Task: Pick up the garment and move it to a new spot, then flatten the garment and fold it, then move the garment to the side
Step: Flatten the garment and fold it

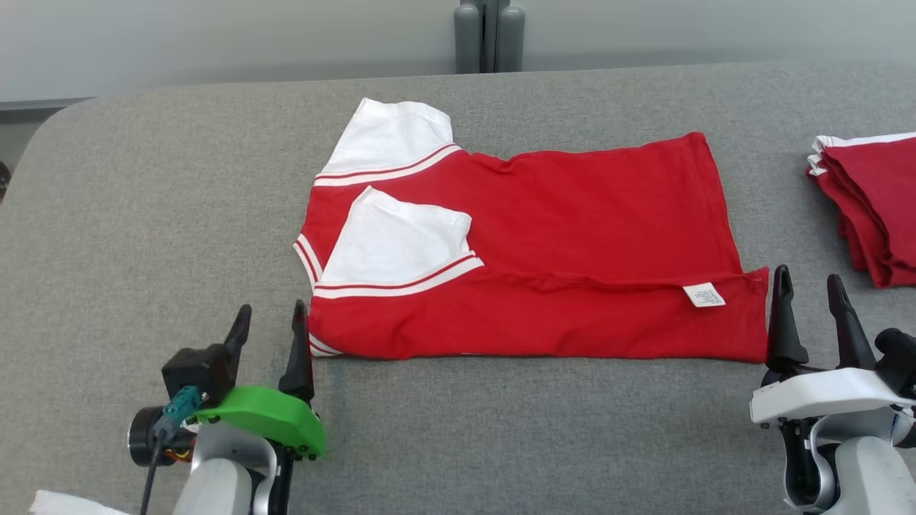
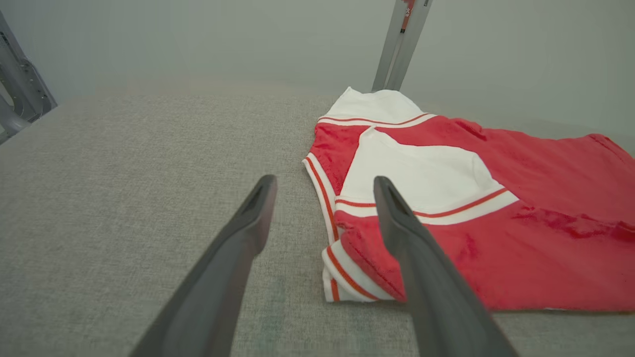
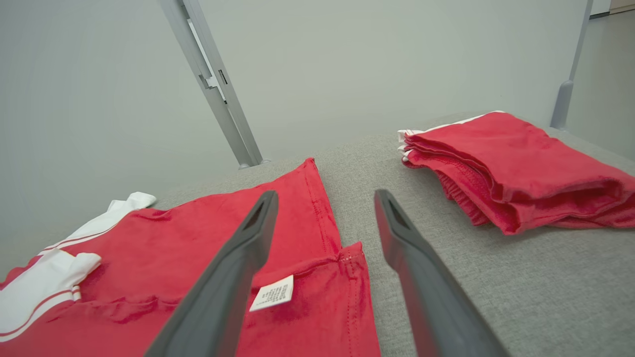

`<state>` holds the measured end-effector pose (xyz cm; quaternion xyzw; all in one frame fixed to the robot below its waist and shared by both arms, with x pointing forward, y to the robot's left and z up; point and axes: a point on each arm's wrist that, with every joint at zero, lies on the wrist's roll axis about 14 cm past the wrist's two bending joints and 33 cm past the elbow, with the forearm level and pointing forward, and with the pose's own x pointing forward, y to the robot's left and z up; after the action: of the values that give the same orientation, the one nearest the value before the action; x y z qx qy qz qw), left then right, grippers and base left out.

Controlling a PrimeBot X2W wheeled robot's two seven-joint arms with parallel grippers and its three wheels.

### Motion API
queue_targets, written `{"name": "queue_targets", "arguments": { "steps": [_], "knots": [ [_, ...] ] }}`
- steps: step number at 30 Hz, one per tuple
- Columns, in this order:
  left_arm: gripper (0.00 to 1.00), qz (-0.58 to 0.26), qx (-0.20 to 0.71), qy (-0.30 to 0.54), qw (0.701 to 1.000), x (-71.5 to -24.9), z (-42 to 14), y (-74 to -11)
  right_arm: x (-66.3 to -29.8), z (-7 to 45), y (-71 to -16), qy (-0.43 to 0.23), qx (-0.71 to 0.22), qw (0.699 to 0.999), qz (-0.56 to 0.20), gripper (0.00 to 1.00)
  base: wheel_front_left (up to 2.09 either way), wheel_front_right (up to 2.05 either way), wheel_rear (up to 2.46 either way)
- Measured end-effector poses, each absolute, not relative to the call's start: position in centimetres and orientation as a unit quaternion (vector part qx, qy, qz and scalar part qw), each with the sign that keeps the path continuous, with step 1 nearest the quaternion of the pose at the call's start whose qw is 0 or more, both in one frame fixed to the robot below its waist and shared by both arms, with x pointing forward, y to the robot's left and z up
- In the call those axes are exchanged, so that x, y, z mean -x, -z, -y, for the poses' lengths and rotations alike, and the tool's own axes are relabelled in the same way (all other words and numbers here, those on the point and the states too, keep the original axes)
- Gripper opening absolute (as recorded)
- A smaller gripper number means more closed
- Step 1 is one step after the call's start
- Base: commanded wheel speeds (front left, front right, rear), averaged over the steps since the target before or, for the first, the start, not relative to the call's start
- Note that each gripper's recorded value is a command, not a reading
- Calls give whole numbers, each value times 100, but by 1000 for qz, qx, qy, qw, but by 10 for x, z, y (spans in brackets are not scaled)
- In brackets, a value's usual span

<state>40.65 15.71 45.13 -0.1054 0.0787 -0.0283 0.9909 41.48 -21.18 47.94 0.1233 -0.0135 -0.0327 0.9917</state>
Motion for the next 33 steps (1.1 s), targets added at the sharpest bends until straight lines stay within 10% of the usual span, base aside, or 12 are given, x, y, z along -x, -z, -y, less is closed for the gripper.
{"name": "queue_targets", "arguments": {
  "steps": [14, 16, 28, 33],
  "knots": [
    [97, -243, 124, 1, 962, -398, -135, -391, -408, 218, -467, 41, -117, 992, -10, 100, 0, 0, 0],
    [49, -256, 131, 1, 958, -396, -133, -386, -407, 220, -463, 44, -116, 992, -16, 100, 0, 0, 0],
    [33, -305, 167, 18, 937, -382, -116, -372, -405, 214, -437, 41, -121, 989, -70, 100, 0, 0, 0],
    [0, -305, 168, 20, 937, -380, -113, -372, -399, 215, -410, 46, -117, 984, -129, 100, 0, 0, 0]
  ]
}}
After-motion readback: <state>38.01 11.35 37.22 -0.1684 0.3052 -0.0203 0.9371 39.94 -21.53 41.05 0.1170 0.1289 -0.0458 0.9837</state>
